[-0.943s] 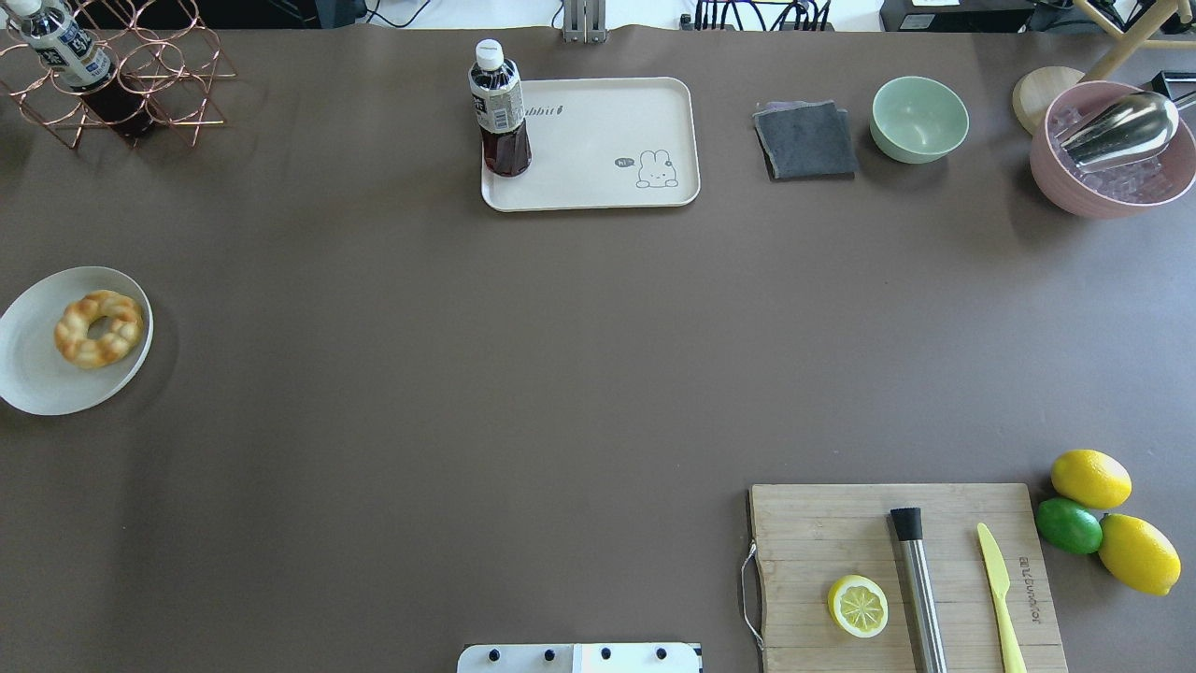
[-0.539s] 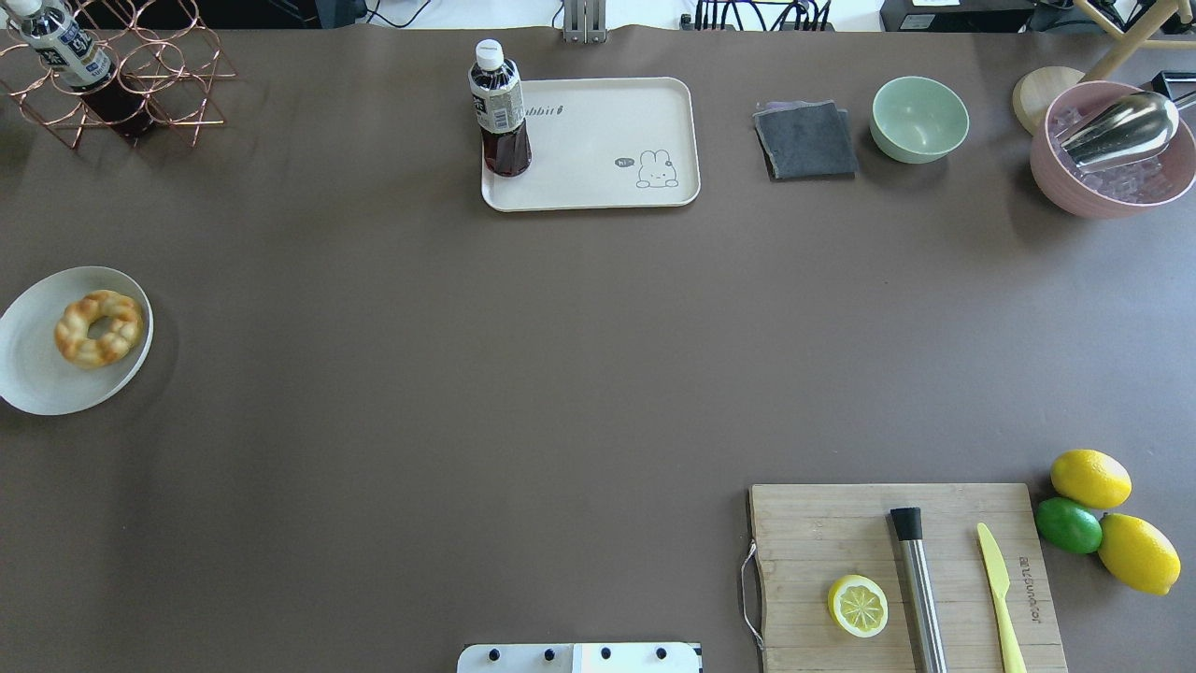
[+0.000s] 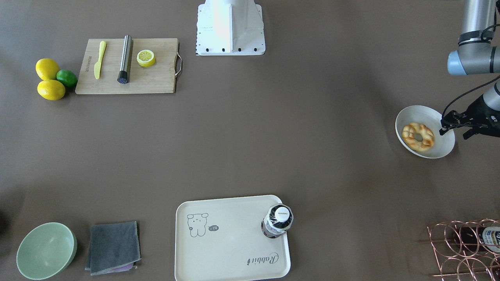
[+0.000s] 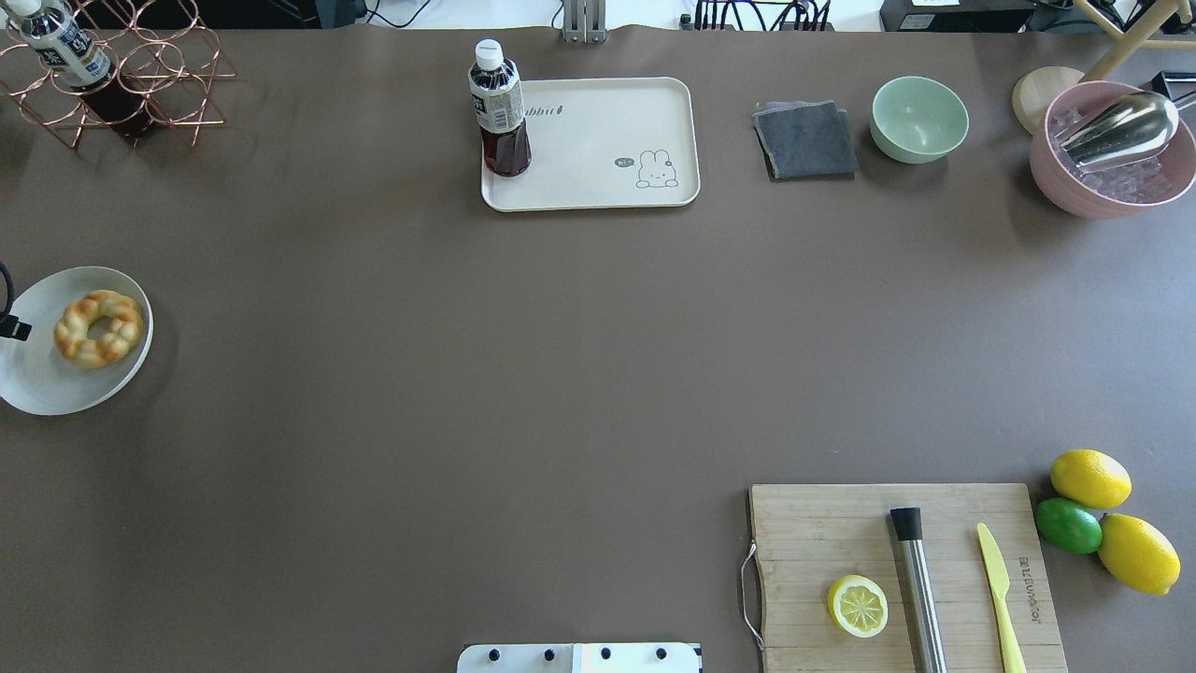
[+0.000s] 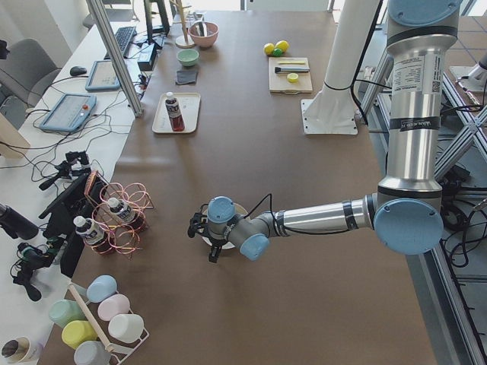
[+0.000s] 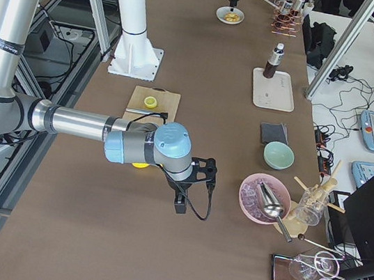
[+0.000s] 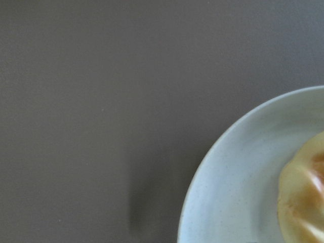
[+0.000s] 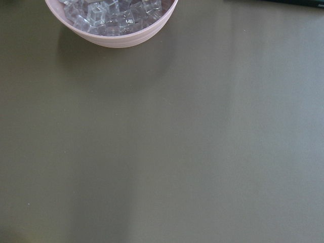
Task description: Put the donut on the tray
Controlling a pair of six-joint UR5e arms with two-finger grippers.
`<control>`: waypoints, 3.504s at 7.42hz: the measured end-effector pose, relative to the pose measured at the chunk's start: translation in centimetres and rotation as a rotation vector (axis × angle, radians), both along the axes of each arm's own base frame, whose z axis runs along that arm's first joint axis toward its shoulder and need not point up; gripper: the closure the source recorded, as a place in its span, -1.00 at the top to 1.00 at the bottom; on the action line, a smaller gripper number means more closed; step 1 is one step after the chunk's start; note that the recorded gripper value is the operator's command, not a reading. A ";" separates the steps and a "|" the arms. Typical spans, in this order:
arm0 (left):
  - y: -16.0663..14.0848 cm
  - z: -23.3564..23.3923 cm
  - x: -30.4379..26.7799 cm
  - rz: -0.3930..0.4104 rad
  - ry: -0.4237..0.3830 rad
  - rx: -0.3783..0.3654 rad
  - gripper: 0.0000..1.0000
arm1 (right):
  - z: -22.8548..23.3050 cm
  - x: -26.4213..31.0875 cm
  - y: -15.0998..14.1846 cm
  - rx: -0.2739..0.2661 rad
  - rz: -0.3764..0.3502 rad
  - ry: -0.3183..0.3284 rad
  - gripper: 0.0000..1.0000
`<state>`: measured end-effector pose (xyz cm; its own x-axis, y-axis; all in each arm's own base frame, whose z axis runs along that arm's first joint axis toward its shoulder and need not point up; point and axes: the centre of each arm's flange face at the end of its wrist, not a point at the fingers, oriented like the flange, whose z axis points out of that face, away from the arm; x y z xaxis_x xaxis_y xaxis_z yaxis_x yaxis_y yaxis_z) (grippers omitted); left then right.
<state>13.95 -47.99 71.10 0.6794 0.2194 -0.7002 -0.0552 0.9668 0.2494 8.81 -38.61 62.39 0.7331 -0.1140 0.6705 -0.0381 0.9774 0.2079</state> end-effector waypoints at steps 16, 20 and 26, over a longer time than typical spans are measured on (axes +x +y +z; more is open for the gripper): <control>2.9 -37.7 19.2 -0.155 0.416 -0.394 -1.00 | -7.1 -12.4 -3.7 -0.175 0.197 -0.203 0.96; 8.1 -53.5 31.1 -0.244 0.358 -0.463 -1.00 | -15.9 -24.1 -5.6 -0.267 0.247 -0.293 0.88; 12.9 -61.9 40.6 -0.308 0.373 -0.493 -1.00 | -34.3 -40.7 -5.3 -0.371 0.181 -0.319 0.63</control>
<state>54.53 -35.14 9.23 0.3540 -0.3494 -0.8675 0.2445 0.9299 -0.2747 -31.90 -43.96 28.06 0.4719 0.2833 0.8349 -0.2179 0.9551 -0.2009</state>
